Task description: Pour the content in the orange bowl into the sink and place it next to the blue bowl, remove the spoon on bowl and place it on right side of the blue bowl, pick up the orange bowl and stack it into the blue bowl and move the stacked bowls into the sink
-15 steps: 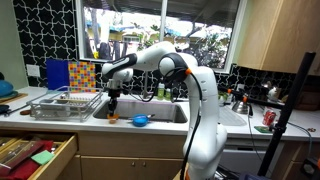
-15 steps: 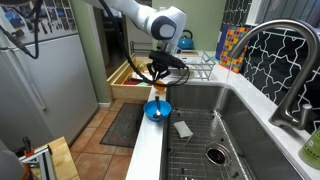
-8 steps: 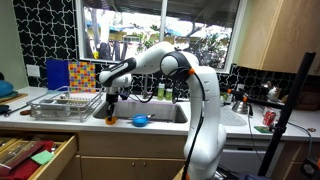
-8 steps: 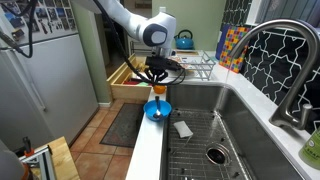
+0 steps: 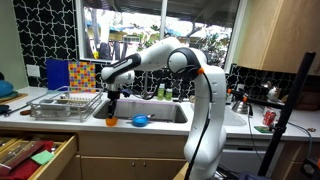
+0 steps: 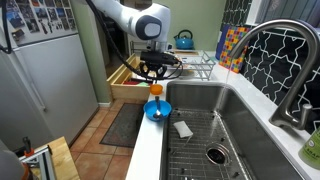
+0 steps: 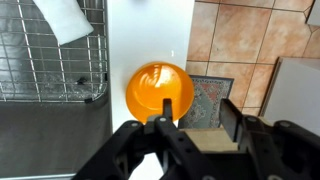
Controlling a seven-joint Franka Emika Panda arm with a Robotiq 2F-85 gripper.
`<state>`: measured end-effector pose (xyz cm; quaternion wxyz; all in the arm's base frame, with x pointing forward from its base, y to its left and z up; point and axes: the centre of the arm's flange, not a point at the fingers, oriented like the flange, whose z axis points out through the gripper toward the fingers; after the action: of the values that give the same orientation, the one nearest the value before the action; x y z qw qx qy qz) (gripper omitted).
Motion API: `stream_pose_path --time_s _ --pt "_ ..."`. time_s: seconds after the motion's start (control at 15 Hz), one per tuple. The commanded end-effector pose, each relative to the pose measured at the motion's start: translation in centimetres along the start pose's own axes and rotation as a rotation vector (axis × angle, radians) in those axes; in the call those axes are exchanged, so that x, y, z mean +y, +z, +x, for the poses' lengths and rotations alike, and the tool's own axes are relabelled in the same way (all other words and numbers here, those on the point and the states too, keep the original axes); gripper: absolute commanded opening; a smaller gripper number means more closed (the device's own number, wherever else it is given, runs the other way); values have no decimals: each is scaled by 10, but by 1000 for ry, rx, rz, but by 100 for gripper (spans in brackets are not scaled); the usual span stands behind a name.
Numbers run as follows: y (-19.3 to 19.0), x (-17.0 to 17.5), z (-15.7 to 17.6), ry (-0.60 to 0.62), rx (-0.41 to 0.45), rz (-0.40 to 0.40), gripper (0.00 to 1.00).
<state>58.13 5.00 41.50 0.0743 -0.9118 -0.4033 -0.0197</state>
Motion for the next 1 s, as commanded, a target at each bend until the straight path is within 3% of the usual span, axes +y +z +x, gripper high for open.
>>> stream_pose_path --time_s 0.0,0.13,0.47,0.53,0.93 --pt "-18 -7 -23 -21 -20 -34 85" --pt "-33 -6 -40 -52 -56 -18 98" --pt "-36 12 -100 -112 -227 -6 100" --pt "-42 13 -74 -84 -174 3 100" --pt "-31 23 -96 -98 -228 -17 100"
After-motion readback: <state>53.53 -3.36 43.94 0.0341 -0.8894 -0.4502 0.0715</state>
